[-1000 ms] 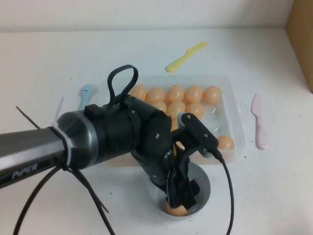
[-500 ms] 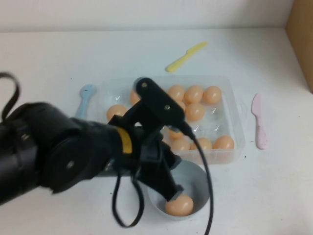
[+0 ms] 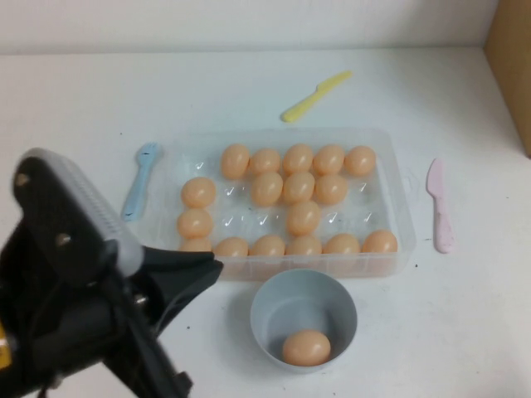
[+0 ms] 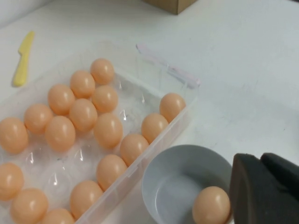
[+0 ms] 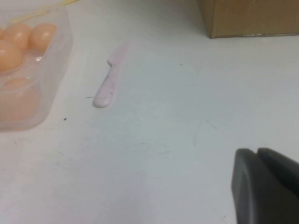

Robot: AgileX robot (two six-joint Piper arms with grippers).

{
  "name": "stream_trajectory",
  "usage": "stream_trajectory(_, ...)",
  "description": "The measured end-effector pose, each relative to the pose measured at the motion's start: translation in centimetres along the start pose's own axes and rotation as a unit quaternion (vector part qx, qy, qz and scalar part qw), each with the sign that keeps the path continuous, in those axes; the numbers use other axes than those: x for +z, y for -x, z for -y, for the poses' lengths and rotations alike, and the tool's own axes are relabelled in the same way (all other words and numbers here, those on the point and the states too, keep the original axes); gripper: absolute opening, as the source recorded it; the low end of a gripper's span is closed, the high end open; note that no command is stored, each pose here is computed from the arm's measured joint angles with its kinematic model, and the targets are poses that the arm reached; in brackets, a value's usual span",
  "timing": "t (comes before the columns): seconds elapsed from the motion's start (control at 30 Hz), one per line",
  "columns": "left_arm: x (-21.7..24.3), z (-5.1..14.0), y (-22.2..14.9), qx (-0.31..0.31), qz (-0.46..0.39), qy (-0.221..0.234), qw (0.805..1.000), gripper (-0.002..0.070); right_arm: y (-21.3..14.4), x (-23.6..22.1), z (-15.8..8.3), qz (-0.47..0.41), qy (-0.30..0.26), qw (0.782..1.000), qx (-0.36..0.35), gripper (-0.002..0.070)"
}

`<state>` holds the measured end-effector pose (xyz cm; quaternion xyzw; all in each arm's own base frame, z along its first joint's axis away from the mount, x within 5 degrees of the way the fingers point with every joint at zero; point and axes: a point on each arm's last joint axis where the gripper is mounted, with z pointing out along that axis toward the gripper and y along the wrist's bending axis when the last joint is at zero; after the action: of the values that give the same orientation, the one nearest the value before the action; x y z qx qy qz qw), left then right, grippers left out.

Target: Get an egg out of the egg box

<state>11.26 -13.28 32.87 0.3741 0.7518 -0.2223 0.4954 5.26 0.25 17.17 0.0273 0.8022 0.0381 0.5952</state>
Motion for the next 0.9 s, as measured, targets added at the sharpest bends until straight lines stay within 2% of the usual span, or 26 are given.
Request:
stream_trajectory(0.2,-3.4,0.2,0.0,0.002,0.025,-0.002,1.000,-0.0001,0.0,0.0,0.0,0.000,0.000,1.000,0.000,-0.0018)
stream_trajectory(0.5,-3.6,-0.1,-0.3,0.030,0.012,0.011,0.999,-0.0002,0.0,0.0,0.0,0.000,0.000,1.000,0.000,-0.0018)
stream_trajectory(0.73,-3.7,-1.1,-1.0,0.103,-0.033,0.065,0.992,-0.0002,0.0,0.0,0.0,0.000,0.000,1.000,0.000,-0.0018)
stream_trajectory(0.8,-4.1,-1.5,-1.4,0.096,-0.046,0.086,0.991,-0.0002,0.0,0.0,0.0,-0.001,0.000,1.000,0.000,-0.0018)
stream_trajectory(0.9,-5.3,-2.4,-1.9,0.047,-0.049,0.130,0.989,-0.0002,0.0,0.0,0.0,-0.001,0.000,1.000,0.000,-0.0018)
